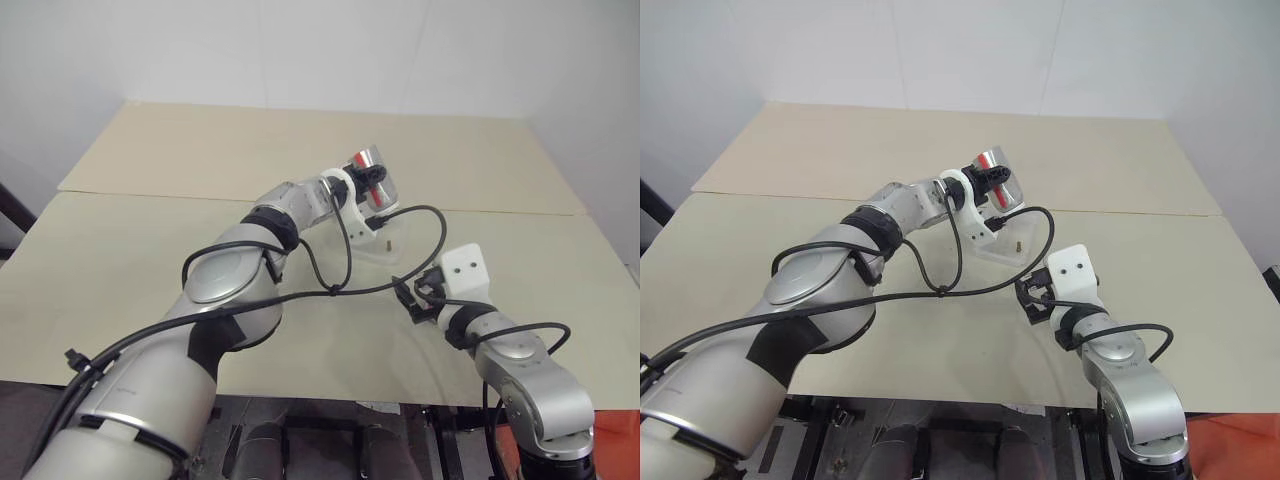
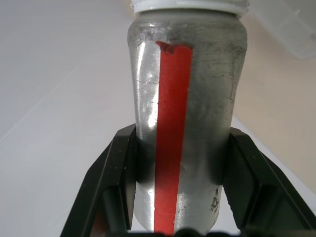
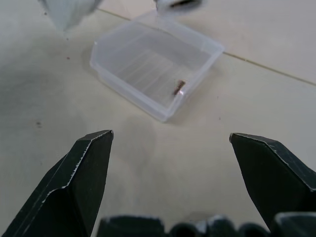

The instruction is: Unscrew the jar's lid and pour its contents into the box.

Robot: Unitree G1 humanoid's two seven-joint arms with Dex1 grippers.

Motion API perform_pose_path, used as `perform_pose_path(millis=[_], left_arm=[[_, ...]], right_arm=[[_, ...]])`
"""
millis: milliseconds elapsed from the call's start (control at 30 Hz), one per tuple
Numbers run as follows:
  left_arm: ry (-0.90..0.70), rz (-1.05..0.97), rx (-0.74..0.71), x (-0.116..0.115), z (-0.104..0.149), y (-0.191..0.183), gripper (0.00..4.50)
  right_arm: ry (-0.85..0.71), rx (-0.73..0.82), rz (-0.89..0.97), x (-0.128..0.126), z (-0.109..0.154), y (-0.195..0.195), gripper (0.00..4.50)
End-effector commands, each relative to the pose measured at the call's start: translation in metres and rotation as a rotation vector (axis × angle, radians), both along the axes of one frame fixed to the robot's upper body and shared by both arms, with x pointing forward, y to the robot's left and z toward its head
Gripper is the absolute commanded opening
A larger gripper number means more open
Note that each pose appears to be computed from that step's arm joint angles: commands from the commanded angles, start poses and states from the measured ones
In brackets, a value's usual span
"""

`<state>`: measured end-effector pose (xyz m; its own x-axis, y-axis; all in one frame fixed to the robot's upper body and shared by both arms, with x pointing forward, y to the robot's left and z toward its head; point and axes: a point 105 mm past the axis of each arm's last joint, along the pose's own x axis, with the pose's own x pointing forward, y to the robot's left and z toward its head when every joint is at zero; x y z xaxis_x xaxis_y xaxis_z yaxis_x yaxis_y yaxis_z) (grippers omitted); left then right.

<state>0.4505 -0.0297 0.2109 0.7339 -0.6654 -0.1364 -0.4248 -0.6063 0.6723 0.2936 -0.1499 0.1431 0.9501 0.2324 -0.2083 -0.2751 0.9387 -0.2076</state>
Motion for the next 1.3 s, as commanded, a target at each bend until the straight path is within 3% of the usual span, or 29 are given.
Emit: perform_pose_path(millis=[33,200,267,333,433,600,767,867,1100,1233,1300], left_arm=[[-0.027,0.005,-0.036,0.001,0.016,-0.002,2.09],[0.154,0.084,-0.367,0.006,0.029,0.007,2.09],[0.333,0.148,-0.667,0.012,0.032,0.023,2.09],[0.459,0.176,-0.872,0.015,0.033,0.033,2.09],[0.91,0.22,-1.51,0.023,0.026,0.055,2.09],[1.157,0.109,-1.929,0.024,0.012,0.084,2.09],[1.208,-0.059,-2.03,0.006,-0.013,0.098,2.09],[1.165,-0.059,-2.061,-0.007,-0.034,0.109,2.09],[1.056,0.0,-2.144,-0.017,-0.052,0.135,2.09],[1.05,0.08,-2.022,-0.023,-0.072,0.13,2.09],[1.073,0.107,-2.046,-0.024,-0.081,0.128,2.09]], right_arm=[[-0.053,-0.004,-0.001,-0.003,0.013,0.0,4.45],[-0.051,-0.01,0.004,0.0,0.012,0.001,4.45],[-0.056,-0.011,0.007,0.001,0.013,0.0,4.45],[-0.059,-0.01,0.009,0.002,0.014,0.0,4.45],[-0.067,-0.011,0.023,0.003,0.016,0.001,4.45],[-0.075,-0.018,0.044,0.005,0.017,0.003,4.45],[-0.073,-0.027,0.088,0.009,0.017,0.009,4.45],[-0.07,-0.034,0.109,0.011,0.016,0.012,4.45],[-0.066,-0.036,0.145,0.015,0.015,0.017,4.45],[-0.065,-0.046,0.156,0.016,0.013,0.019,4.45],[-0.065,-0.05,0.157,0.016,0.013,0.019,4.45]])
